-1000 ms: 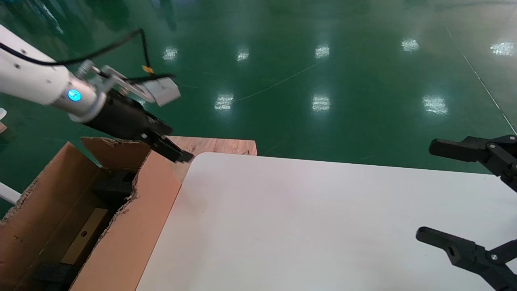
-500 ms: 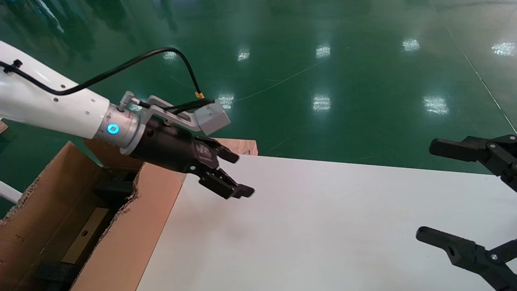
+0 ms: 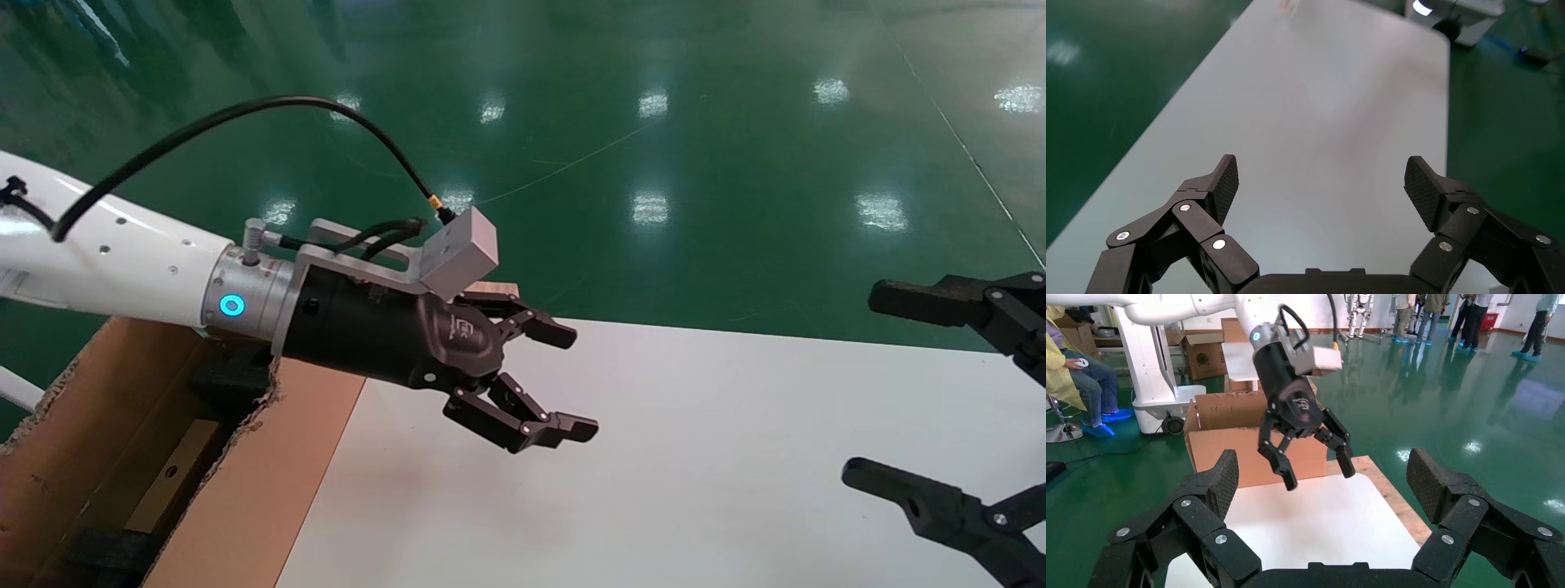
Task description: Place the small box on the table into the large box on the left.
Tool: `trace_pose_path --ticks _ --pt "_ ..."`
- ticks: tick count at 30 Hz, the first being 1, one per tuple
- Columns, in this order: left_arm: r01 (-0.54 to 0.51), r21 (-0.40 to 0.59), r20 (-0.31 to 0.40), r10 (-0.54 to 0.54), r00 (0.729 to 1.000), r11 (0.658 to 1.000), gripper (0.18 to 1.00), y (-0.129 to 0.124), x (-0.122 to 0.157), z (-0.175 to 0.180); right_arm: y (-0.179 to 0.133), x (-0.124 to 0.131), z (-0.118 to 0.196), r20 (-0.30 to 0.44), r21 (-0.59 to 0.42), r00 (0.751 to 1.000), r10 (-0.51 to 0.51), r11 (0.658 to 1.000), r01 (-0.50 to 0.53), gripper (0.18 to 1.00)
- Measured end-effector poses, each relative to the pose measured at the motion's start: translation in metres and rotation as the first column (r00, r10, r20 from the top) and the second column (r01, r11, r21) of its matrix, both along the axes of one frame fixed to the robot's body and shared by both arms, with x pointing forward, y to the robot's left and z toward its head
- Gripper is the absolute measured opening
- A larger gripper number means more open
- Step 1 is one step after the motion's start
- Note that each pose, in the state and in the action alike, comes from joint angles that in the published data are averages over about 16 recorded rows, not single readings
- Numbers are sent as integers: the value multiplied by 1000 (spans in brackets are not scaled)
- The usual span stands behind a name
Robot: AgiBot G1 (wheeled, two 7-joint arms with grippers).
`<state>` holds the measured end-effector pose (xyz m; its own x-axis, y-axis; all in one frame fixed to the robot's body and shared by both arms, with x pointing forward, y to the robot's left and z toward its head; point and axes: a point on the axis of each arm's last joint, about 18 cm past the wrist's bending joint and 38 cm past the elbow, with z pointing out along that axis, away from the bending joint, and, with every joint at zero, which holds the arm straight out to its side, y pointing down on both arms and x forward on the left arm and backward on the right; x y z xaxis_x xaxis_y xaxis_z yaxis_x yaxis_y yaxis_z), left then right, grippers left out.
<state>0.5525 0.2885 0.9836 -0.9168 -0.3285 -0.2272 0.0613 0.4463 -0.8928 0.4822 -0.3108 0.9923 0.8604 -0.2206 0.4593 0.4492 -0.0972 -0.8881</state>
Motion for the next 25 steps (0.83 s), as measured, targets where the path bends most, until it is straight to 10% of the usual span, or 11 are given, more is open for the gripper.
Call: trace_pose_path --ticks 25 --pt "290 -211 329 -212 920 933 1001 7 -67 8 0 0 0 0 0 1000 0 1000 0 1001"
